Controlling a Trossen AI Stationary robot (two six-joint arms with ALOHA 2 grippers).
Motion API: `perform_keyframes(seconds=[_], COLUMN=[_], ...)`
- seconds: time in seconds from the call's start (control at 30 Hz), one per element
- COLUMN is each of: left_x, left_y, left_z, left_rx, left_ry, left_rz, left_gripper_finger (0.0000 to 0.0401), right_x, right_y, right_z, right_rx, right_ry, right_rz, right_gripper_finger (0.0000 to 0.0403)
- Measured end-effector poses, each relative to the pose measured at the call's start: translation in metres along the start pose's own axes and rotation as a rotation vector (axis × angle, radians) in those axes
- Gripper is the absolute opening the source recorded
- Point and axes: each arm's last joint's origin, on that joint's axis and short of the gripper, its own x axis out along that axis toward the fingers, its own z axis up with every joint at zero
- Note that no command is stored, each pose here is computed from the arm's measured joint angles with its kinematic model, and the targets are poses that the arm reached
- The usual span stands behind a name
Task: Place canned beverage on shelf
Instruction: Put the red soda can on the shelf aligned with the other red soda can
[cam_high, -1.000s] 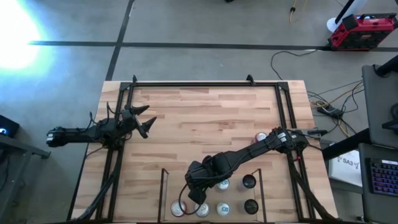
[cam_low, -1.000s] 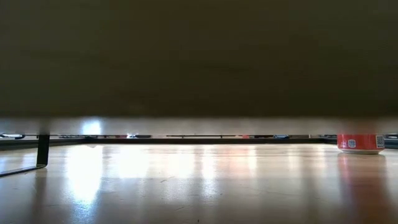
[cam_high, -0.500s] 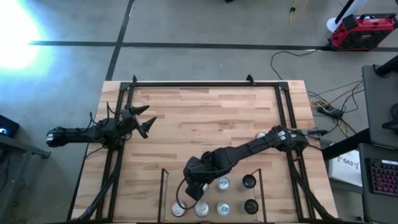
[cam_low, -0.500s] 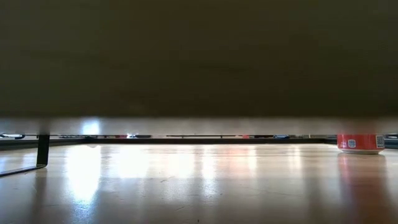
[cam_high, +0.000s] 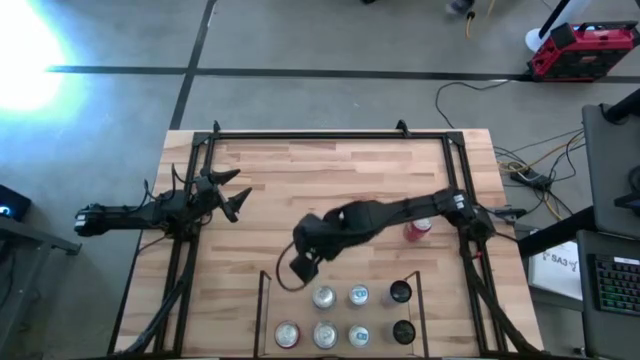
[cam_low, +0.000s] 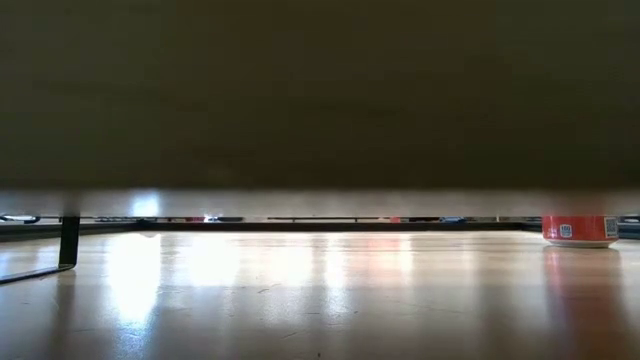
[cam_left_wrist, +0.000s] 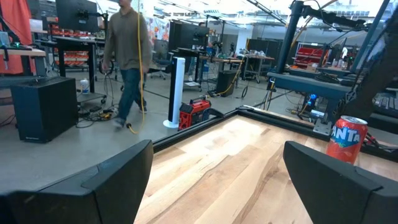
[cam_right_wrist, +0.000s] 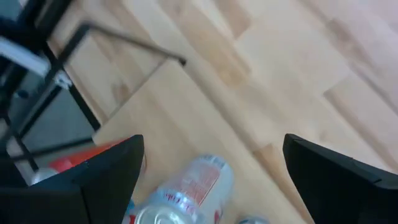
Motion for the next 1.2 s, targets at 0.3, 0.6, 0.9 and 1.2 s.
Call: perform_keyframes(seconds=[0.3,0.6,0.9,1.2], left_x=[0.0,0.0,0.0,0.0], left_y=[0.0,0.0,0.0,0.0], left_z=[0.0,0.0,0.0,0.0], left_rx=[0.0,0.0,0.0,0.0], left_ry=[0.0,0.0,0.0,0.0], left_rz=[0.0,0.0,0.0,0.0], left_gripper_finger=[0.0346,0.0346,0.0346,0.0346], right_x=[-0.02,-0.058,-0.11,-0.117], right_y=[-0.044,-0.058,-0.071,-0.124], right_z=[0.017,0.034,0.027,-0.02], right_rx=[0.33,0.3,0.031,-0.173], right_ry=[0.058,-0.169,-0.525,-0.715], right_rz=[-0.229,-0.268,-0.257,-0.149], right_gripper_finger=[0.0368,0.0368,0.0368,0.0368])
